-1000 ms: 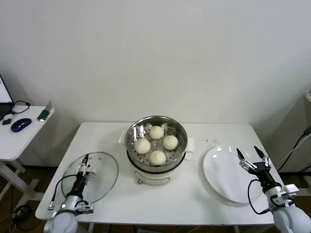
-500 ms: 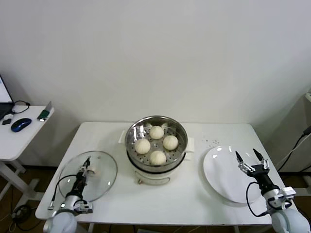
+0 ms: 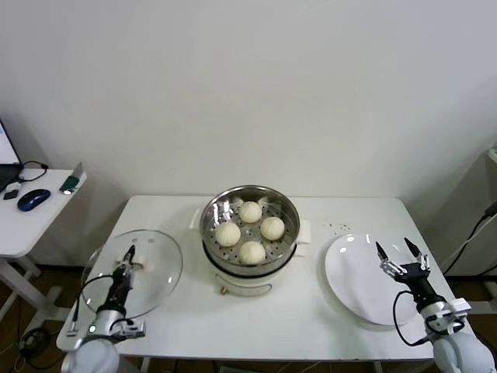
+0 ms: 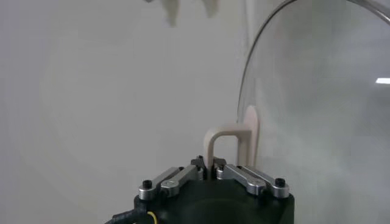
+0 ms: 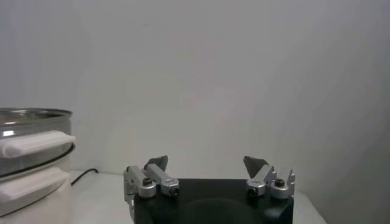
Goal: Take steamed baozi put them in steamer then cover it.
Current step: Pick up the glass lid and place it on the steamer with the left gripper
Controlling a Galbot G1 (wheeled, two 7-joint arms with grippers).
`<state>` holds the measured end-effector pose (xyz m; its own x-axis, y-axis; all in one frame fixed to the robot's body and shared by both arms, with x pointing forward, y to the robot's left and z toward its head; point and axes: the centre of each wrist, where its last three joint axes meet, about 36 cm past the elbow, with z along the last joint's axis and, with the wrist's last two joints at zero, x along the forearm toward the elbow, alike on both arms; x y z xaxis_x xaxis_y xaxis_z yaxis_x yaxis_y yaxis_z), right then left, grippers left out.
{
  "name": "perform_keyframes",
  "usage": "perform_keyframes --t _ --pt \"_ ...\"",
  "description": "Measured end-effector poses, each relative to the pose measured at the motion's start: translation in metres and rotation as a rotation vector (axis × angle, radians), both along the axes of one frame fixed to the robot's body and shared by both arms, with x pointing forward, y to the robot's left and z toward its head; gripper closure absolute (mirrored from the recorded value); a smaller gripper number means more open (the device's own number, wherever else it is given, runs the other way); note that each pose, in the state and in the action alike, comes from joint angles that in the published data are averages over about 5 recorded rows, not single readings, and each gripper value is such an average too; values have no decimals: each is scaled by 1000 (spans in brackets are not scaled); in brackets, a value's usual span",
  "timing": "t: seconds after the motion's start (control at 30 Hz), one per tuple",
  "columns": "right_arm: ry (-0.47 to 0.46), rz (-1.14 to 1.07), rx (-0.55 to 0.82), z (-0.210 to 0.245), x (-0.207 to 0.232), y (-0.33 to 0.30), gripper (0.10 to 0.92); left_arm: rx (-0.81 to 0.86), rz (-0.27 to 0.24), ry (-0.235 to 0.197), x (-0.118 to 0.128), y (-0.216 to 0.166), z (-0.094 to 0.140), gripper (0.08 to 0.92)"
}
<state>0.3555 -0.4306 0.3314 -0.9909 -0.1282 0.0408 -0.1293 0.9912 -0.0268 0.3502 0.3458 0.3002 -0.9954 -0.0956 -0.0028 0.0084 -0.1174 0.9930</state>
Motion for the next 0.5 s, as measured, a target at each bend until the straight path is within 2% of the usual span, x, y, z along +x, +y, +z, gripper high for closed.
perform_keyframes --t 0.23,0.5 --pt "0 4 -20 0 5 -2 200 20 63 -88 -8 -16 46 850" --pt "1 18 -47 0 14 -1 200 19 110 -175 -2 -41 108 850"
